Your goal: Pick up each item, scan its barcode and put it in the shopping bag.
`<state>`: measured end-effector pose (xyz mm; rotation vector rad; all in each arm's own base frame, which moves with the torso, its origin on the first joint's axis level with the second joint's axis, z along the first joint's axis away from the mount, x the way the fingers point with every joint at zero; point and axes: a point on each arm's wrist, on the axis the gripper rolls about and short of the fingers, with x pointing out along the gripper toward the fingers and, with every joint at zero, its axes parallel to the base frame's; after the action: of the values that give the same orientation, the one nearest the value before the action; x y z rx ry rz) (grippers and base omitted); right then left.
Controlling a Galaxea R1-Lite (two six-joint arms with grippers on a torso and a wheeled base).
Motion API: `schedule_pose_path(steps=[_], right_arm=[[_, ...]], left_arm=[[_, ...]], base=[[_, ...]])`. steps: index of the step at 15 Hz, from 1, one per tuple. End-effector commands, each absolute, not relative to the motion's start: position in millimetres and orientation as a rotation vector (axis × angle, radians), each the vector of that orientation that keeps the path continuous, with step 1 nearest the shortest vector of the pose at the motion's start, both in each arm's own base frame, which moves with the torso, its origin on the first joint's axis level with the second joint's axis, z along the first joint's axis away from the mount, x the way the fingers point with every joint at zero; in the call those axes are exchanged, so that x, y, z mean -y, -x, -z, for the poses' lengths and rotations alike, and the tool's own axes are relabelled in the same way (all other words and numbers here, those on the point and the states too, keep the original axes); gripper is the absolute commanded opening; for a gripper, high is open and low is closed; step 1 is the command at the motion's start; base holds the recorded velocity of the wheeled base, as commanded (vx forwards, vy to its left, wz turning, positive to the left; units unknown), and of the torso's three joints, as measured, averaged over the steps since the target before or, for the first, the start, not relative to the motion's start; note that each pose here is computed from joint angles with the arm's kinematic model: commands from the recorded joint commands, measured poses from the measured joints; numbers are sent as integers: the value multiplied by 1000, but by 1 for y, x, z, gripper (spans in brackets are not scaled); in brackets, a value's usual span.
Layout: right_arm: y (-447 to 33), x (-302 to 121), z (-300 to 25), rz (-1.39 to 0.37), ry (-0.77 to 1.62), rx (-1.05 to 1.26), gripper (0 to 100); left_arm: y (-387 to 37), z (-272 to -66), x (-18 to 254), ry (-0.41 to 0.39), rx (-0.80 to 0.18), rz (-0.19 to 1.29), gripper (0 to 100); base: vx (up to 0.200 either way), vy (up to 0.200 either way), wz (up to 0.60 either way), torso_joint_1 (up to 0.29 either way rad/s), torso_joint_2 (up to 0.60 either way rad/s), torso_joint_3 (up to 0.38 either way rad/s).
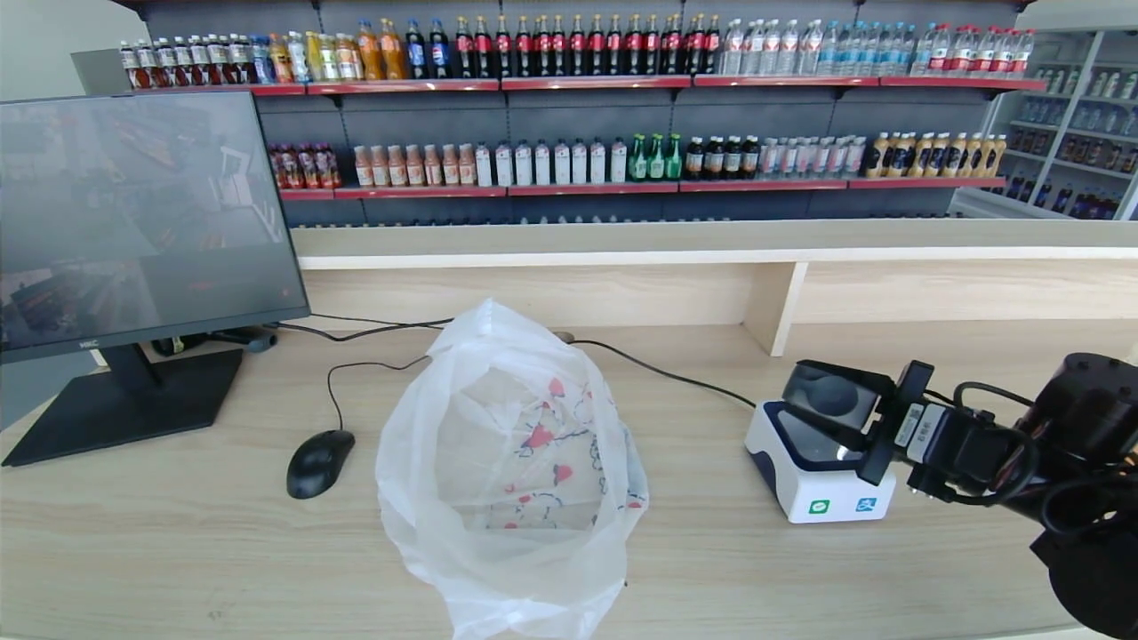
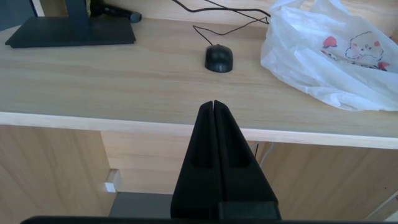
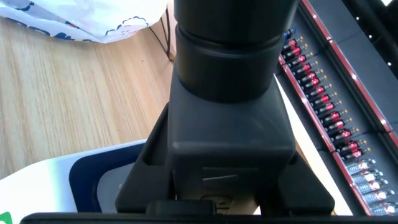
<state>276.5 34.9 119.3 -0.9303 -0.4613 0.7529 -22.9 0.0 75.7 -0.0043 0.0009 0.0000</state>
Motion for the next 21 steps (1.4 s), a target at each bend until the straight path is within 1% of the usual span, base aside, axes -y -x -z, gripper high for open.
schedule_pose_path(steps=[1, 6, 9, 11, 14, 17, 20, 21], right_arm=[[-277, -35, -122, -749, 929, 471, 0], [-272, -36, -134, -736, 920, 503, 0], [-268, -44, -169, -658, 855, 574, 0], [-266, -61, -187, -597, 774, 602, 0], [-254, -78, -202, -483, 614, 574, 0], [-245, -74, -211, -358, 466, 526, 0], [-242, -72, -212, -321, 261, 477, 0], [-241, -73, -213, -338, 209, 468, 0]], left_arm=[[23, -76, 0, 5, 0, 0, 0], [23, -76, 0, 5, 0, 0, 0], [23, -76, 0, 5, 0, 0, 0], [23, -75, 0, 5, -2, 0, 0], [23, -76, 0, 5, 0, 0, 0], [23, -75, 0, 5, -2, 0, 0], [23, -76, 0, 5, 0, 0, 0], [23, -76, 0, 5, 0, 0, 0]], base=[[0, 0, 0, 0, 0, 0], [0, 0, 0, 0, 0, 0], [0, 0, 0, 0, 0, 0], [0, 0, 0, 0, 0, 0], [0, 0, 0, 0, 0, 0], [0, 0, 0, 0, 0, 0], [0, 0, 0, 0, 0, 0], [0, 0, 0, 0, 0, 0]])
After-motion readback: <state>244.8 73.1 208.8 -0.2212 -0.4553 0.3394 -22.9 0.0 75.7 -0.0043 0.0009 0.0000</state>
